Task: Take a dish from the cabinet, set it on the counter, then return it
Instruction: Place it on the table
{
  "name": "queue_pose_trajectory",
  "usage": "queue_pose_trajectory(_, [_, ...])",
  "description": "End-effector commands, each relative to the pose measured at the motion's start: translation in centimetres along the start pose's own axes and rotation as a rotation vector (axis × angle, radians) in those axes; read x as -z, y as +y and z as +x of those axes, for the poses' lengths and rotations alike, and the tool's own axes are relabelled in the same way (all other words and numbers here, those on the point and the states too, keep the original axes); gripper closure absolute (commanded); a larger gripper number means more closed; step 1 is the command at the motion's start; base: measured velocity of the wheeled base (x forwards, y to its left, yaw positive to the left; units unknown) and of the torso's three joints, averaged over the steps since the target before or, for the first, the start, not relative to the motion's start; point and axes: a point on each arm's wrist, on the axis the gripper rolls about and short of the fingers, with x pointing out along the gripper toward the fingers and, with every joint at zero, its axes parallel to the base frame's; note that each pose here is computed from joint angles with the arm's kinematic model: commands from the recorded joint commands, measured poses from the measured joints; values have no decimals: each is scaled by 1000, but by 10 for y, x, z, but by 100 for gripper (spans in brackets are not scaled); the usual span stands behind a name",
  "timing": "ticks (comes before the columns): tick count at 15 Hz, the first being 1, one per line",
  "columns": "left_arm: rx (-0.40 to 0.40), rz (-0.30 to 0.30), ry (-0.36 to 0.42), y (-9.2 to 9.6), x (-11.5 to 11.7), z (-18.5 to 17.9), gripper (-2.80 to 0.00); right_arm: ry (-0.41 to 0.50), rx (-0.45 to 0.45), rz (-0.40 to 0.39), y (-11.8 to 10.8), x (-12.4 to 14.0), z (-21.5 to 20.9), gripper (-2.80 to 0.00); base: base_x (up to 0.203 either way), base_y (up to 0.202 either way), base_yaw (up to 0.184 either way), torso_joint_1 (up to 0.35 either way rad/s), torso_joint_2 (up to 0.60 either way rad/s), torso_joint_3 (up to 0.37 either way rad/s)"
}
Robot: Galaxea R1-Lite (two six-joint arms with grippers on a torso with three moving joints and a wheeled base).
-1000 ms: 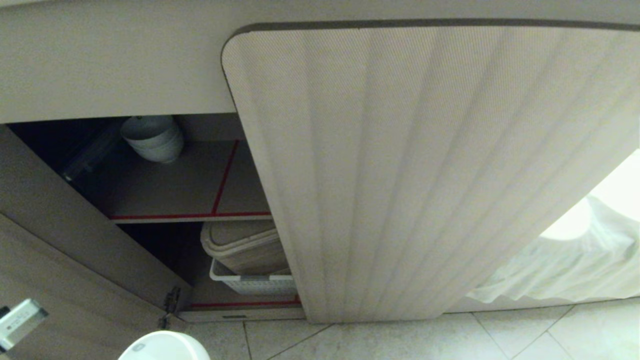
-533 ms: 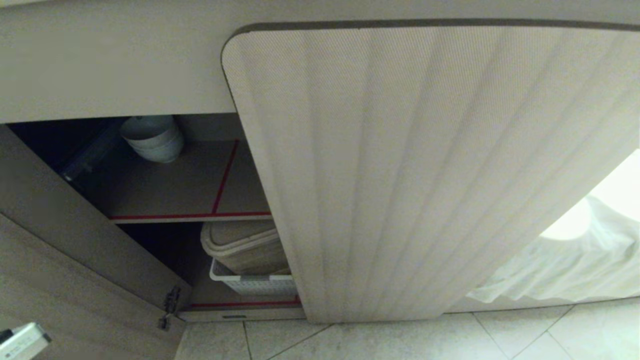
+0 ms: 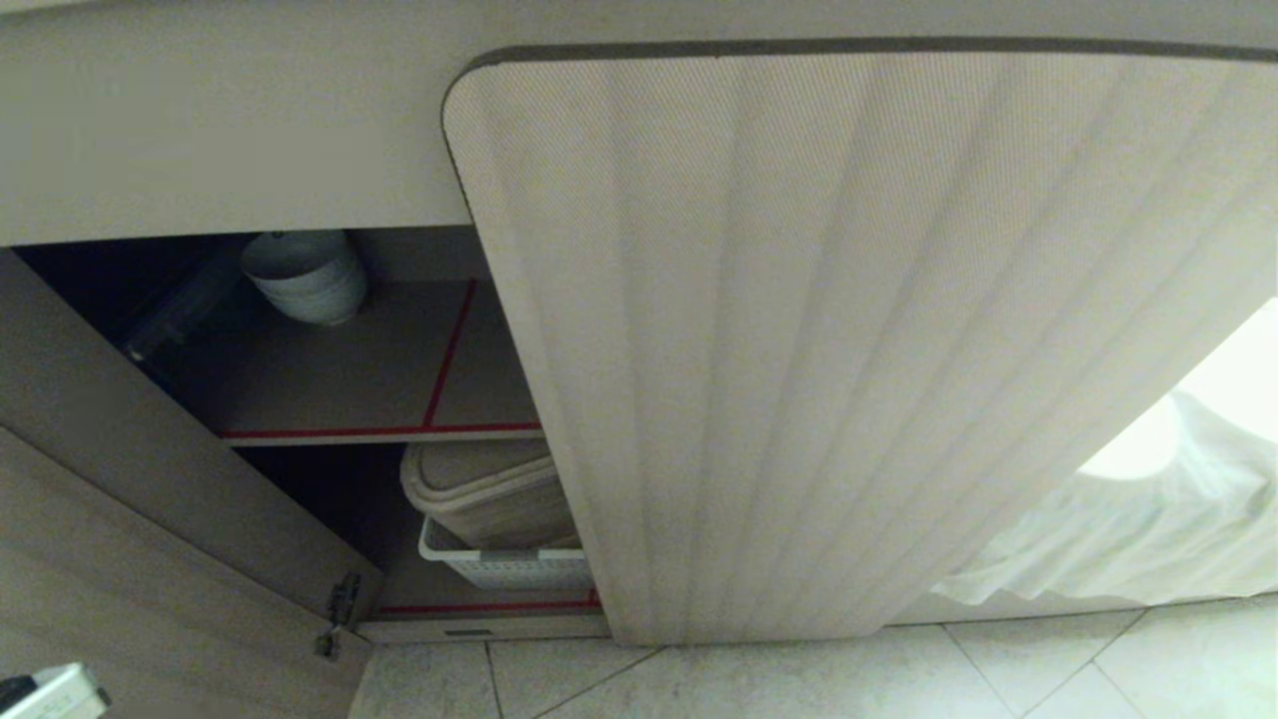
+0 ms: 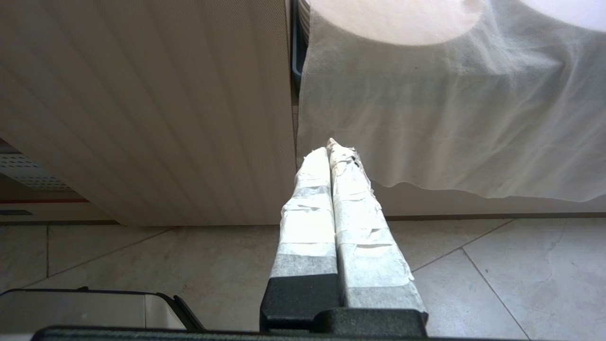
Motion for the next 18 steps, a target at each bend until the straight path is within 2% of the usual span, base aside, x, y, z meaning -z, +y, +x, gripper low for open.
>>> queue_pose_trajectory(1, [-5, -4, 7, 0, 0, 1, 0, 0, 0, 0, 0, 0, 0, 0, 0, 0, 0, 0, 0, 0])
queue_pose_trajectory(15, [-9, -4, 11, -1, -1, 1, 0, 0, 0, 0, 0, 0, 0, 0, 0, 0, 0, 0, 0, 0])
queue_pose_trajectory(18, [0, 23, 25, -2, 0, 2, 0, 0, -1, 0, 0, 0, 0, 0, 0, 0, 0, 0, 0, 0])
